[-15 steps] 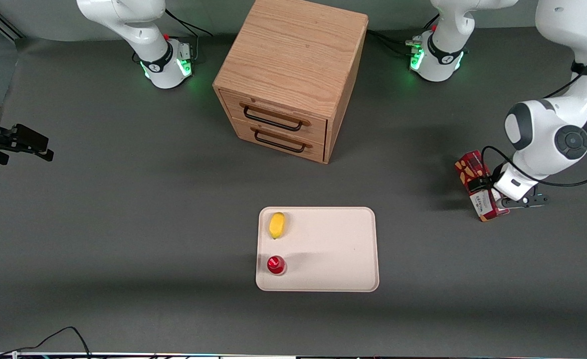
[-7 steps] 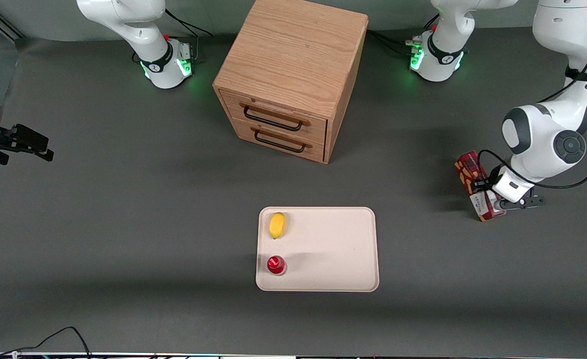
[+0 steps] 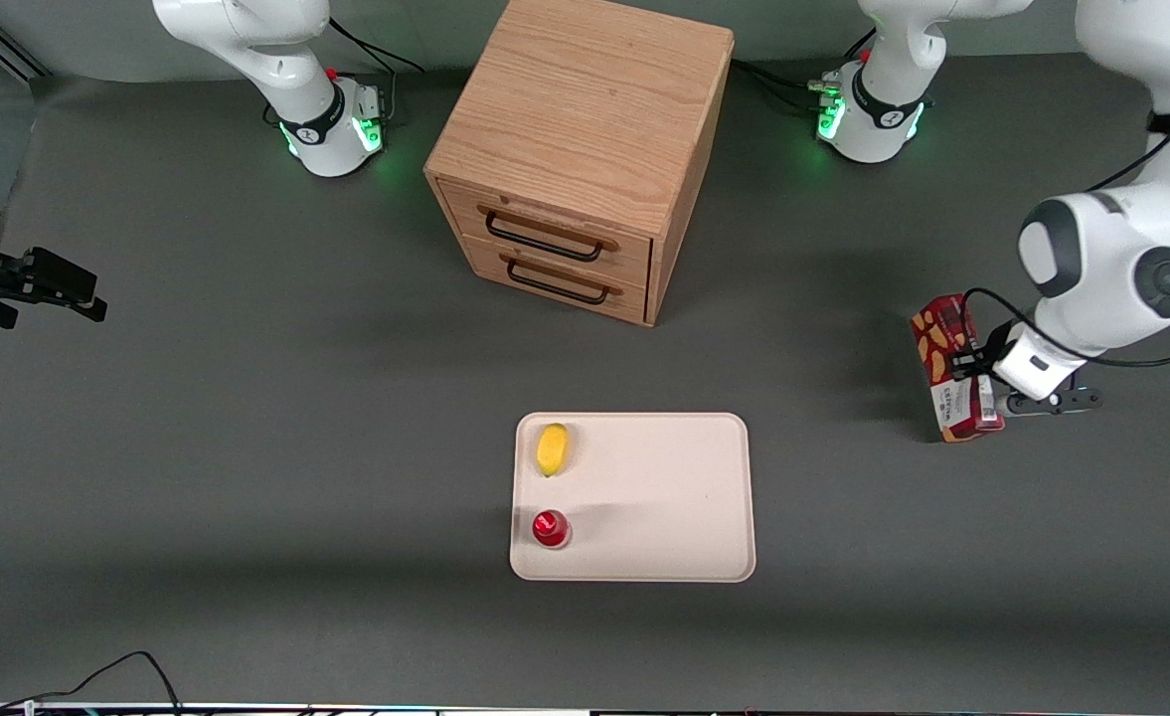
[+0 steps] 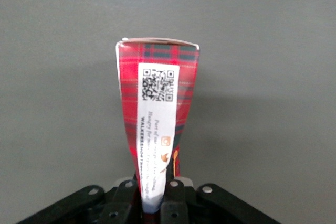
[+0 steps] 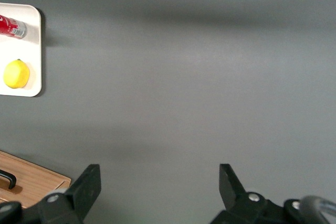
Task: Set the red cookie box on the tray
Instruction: 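Close the left gripper on the cookie box's end, then lift the cookie box and carry it over the white tray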
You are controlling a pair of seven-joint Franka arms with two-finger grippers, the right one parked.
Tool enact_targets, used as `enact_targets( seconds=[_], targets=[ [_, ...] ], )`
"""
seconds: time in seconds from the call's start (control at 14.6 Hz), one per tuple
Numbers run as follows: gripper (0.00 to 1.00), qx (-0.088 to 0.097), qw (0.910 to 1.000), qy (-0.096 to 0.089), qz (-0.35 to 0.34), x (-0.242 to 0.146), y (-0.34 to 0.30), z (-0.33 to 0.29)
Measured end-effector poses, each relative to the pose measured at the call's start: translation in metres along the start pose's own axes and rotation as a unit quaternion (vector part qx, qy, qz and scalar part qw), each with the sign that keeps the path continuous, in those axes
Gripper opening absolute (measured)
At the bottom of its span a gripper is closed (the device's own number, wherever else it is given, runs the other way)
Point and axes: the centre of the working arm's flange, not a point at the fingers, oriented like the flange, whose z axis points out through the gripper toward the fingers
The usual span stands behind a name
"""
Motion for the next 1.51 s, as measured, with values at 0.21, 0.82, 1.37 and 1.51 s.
enact_targets(
  seconds=[0.21, 0.82, 1.37, 1.51],
  targets=[
    [0.14, -0.011, 0.9992, -0.034, 0.017, -0.001, 0.017, -0.094],
    [0.14, 0.017, 0.9973, -0.071, 0.005, -0.046, 0.094, -0.303],
    [0.14, -0.003, 0.9892, -0.024, -0.144, -0.007, 0.326, -0.196],
    [0.14, -0.016, 0.9861, -0.010, -0.165, 0.016, 0.366, -0.163]
  ],
)
